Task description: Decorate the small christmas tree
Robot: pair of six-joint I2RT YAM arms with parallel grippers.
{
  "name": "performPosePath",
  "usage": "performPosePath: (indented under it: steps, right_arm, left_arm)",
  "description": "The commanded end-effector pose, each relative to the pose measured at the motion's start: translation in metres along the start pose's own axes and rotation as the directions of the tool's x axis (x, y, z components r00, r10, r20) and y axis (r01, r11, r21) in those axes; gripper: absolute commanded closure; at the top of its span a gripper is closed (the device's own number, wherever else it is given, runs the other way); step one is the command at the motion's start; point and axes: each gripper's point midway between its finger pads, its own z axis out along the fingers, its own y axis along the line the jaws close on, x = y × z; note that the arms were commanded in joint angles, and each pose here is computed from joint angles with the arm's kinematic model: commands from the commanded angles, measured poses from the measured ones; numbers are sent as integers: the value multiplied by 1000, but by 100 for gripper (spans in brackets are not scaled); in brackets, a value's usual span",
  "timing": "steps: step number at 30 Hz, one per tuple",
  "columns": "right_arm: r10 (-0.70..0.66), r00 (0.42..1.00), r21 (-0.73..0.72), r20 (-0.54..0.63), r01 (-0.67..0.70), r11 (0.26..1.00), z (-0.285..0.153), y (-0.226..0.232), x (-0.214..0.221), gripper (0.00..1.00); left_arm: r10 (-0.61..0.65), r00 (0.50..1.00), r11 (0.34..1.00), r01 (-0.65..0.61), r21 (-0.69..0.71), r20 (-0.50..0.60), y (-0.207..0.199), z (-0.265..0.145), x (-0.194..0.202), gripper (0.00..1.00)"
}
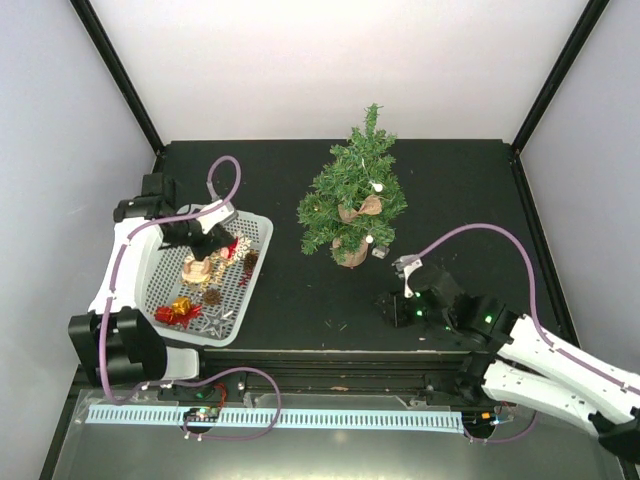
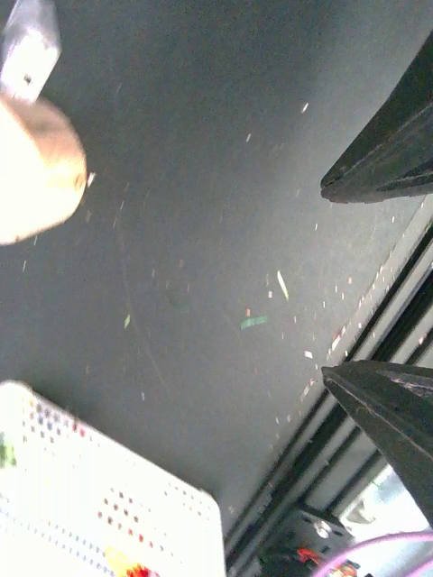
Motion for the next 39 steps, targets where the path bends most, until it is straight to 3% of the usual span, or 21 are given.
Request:
performPosePath:
  steps: [1, 10, 20, 28, 35, 39]
  right_arm:
    - [-128, 988, 16, 85, 127, 992, -17, 28, -22, 50]
    - [-162, 963, -328, 215, 227, 917, -56, 126, -54, 49]
    - [-221, 947, -518, 235, 314, 796, -61, 216, -62, 49]
    - [-248, 948, -548, 199, 317, 774, -54, 233, -53, 51]
    - [-232, 955, -565, 184, 296, 770, -50, 237, -49, 68]
    - [-234, 955, -577, 184, 298, 760, -49, 242, -47, 70]
  left_arm:
    - [-9, 976, 977, -38, 208, 220, -63, -37, -58, 98]
    - [232, 905, 874, -355, 332, 356, -172, -62, -103, 98]
    - [253, 868, 728, -462, 507, 428, -248, -75, -110, 98]
    - [264, 849, 705, -493, 510, 457, -262, -85, -113, 98]
    - [263, 841, 700, -504, 506, 473, -265, -91, -112, 99]
    - [260, 841, 695, -504, 513, 475, -267, -90, -110, 98]
